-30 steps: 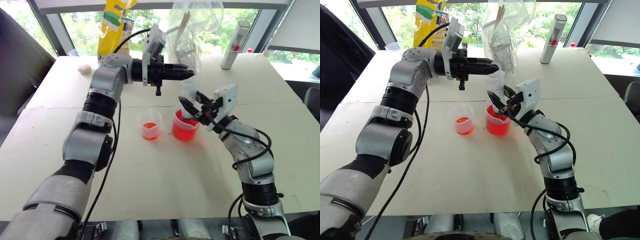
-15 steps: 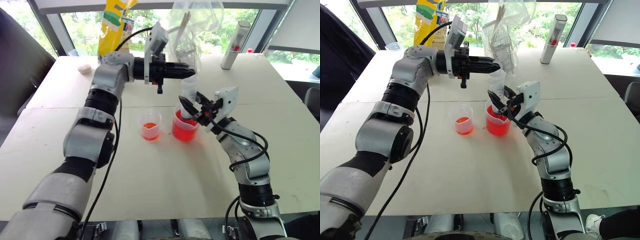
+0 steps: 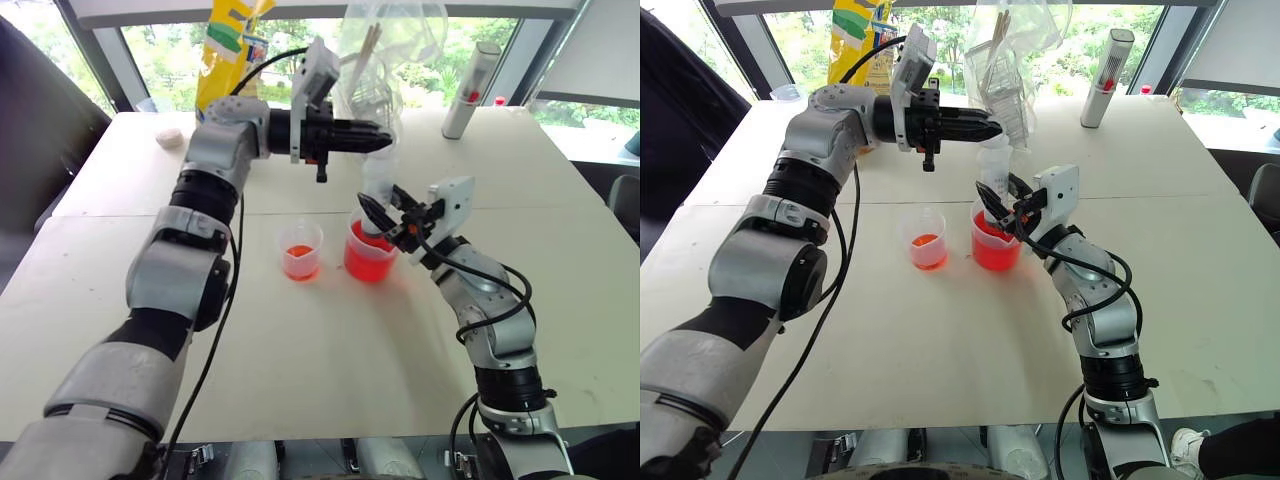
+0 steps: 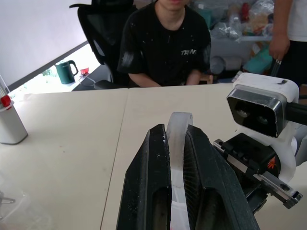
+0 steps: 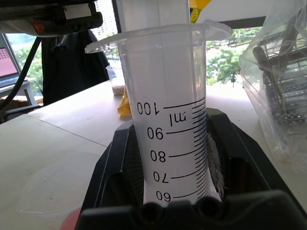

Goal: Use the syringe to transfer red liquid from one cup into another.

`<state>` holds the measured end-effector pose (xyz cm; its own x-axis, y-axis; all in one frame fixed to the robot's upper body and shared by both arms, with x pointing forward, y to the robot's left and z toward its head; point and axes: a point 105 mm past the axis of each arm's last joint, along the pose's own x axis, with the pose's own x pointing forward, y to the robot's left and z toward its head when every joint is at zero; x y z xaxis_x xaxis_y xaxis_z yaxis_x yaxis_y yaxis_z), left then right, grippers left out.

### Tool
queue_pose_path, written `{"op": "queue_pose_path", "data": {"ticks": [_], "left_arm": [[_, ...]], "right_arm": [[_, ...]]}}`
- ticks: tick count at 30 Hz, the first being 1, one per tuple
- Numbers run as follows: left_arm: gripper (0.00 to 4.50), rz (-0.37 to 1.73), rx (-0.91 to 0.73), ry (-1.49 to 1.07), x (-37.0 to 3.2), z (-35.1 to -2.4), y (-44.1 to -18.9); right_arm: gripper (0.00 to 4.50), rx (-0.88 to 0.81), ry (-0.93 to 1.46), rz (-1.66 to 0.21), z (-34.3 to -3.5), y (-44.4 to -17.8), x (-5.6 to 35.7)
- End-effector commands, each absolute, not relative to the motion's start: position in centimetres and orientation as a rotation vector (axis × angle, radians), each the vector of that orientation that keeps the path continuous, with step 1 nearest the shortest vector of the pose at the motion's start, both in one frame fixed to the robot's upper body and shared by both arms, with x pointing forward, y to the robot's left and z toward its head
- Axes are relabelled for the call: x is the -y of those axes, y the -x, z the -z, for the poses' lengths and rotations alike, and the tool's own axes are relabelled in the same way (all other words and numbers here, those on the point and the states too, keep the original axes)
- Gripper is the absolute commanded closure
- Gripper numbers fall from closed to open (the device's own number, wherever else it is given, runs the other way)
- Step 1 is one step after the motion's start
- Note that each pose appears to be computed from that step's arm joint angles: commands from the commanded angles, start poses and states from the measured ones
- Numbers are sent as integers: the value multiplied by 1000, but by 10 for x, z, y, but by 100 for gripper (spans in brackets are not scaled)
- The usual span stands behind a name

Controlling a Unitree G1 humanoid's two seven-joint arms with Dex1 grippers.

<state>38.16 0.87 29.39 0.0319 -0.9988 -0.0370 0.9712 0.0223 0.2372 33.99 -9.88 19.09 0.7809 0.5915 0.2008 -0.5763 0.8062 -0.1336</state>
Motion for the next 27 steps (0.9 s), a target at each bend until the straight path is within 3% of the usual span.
{"op": "queue_pose_path", "data": {"ticks": [1,22,27], "left_arm": [[443,1482,405,-267,-11,-357,-372],[443,1486,406,-259,-10,-353,-372],[233,1485,373,-252,-12,-343,-374]], "right_arm": [[312,158,65,-711,-168,-334,84],[312,208,91,-709,-186,-334,86],[312,273,95,-706,-211,-331,89]]}}
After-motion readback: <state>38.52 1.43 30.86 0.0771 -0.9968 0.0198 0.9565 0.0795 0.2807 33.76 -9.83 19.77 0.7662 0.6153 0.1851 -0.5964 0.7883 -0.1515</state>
